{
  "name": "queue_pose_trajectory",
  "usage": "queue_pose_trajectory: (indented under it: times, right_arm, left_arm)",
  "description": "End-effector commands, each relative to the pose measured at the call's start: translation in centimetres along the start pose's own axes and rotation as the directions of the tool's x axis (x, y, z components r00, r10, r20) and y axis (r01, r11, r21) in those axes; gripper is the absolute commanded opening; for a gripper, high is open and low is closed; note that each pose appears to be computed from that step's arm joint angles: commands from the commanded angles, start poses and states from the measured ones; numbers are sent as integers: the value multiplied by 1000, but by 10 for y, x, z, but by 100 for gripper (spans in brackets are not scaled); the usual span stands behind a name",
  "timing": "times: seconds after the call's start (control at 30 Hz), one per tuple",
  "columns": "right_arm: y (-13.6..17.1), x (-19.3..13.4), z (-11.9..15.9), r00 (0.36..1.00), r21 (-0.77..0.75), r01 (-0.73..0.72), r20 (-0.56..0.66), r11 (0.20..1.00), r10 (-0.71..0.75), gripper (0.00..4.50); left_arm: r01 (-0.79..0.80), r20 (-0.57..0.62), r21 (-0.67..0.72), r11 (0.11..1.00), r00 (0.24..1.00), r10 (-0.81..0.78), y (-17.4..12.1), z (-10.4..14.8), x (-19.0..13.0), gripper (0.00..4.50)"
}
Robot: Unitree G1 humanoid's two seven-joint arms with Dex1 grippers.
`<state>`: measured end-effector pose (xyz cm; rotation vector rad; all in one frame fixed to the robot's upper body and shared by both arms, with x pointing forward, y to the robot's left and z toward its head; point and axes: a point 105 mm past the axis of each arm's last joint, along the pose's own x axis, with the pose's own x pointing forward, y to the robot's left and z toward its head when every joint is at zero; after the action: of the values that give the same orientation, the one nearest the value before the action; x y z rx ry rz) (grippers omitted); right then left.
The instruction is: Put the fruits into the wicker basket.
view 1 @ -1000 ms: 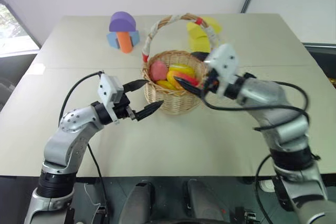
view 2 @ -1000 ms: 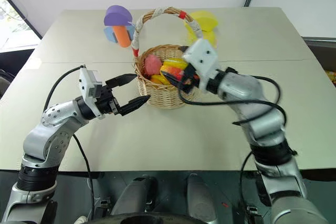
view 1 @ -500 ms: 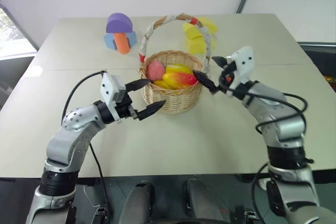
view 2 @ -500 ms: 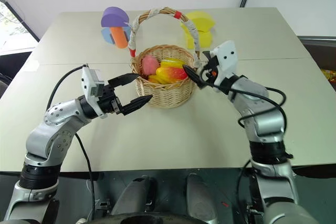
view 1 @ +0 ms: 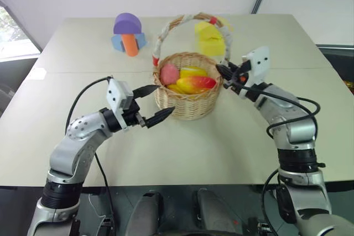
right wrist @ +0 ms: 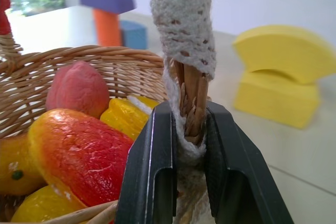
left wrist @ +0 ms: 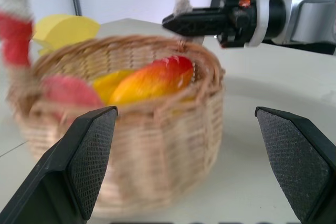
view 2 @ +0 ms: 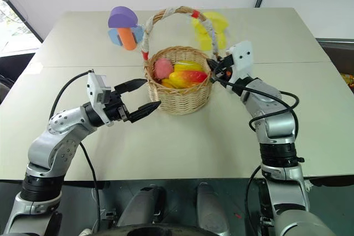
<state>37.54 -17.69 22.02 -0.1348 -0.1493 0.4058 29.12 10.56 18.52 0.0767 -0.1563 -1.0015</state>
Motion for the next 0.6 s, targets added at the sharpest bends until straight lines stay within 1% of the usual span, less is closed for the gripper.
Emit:
queue_pose_trajectory:
  times: [0.03,0.13,0.2,0.33,0.43,0.5,0.57,0.6]
  right_arm:
    - [-69,-31,36,951,-76,299,111,951,-290,15]
    - [-117,-52,28,876,-105,481,68,870,-477,15]
    - [-139,-62,22,832,-98,555,52,826,-553,15]
    - [-168,-68,11,785,-111,618,34,778,-618,15]
    - [-175,-67,5,783,-105,620,21,777,-622,15]
    - [-171,-65,5,798,-97,602,21,793,-603,122]
    - [-169,-67,7,802,-107,596,29,796,-596,207]
    - [-168,-69,8,802,-115,595,34,795,-596,258]
  left_arm:
    - [18,40,36,999,999,-19,-3,12,1,450]
    - [32,45,31,999,998,-33,-4,12,5,450]
    - [41,49,29,999,998,-42,-5,12,8,450]
    - [53,70,34,998,996,-55,-1,15,20,450]
    - [61,83,43,997,994,-64,0,19,25,450]
    - [61,81,53,997,995,-65,2,20,25,450]
    - [57,78,58,997,995,-62,4,20,24,450]
    - [55,78,59,997,995,-60,5,20,24,450]
